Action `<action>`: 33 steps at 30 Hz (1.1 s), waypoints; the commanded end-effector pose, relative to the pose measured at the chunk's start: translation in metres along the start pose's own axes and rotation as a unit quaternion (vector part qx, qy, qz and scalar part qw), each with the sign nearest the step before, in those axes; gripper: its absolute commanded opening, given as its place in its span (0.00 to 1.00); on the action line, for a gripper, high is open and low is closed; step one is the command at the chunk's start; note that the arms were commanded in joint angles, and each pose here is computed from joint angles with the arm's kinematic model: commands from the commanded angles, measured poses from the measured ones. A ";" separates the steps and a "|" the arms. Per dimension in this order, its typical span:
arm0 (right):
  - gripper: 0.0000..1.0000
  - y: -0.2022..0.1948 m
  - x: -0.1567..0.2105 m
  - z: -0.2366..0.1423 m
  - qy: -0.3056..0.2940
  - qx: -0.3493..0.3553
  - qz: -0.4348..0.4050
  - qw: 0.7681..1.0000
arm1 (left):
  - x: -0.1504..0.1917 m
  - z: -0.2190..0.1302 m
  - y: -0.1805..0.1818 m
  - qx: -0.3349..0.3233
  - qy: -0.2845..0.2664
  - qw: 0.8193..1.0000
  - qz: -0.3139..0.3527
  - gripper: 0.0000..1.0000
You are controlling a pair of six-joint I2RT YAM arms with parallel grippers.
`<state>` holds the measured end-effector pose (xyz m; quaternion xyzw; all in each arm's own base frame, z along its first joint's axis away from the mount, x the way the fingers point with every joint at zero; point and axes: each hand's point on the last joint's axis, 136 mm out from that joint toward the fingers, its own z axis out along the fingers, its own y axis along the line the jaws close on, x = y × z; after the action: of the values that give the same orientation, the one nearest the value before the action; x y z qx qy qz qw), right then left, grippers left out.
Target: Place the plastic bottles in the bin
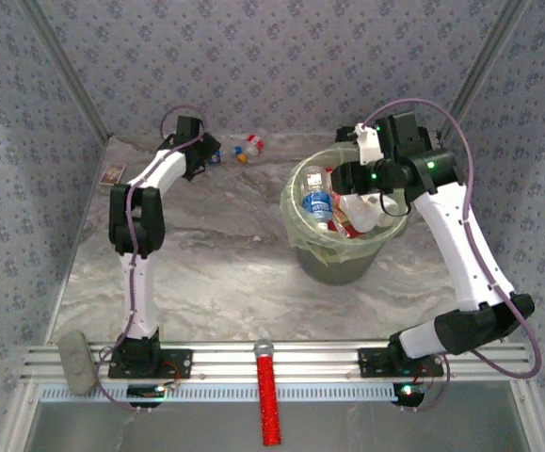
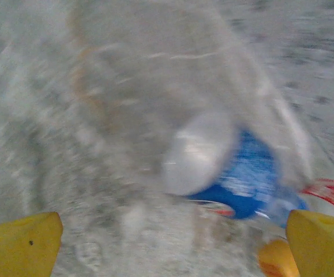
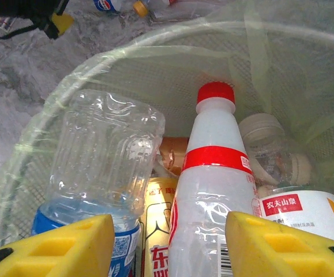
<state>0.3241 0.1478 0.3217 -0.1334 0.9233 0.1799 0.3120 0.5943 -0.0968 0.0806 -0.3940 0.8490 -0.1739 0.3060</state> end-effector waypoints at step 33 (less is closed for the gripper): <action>0.56 -0.018 0.011 -0.028 -0.027 0.022 -0.004 0.999 | -0.007 0.062 -0.035 0.079 0.011 0.972 -0.220 0.58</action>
<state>0.3087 0.1211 0.3273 -0.1282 0.9208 0.1615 0.3312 0.6627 -0.1192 0.0592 -0.5364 0.7321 -0.3042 0.2896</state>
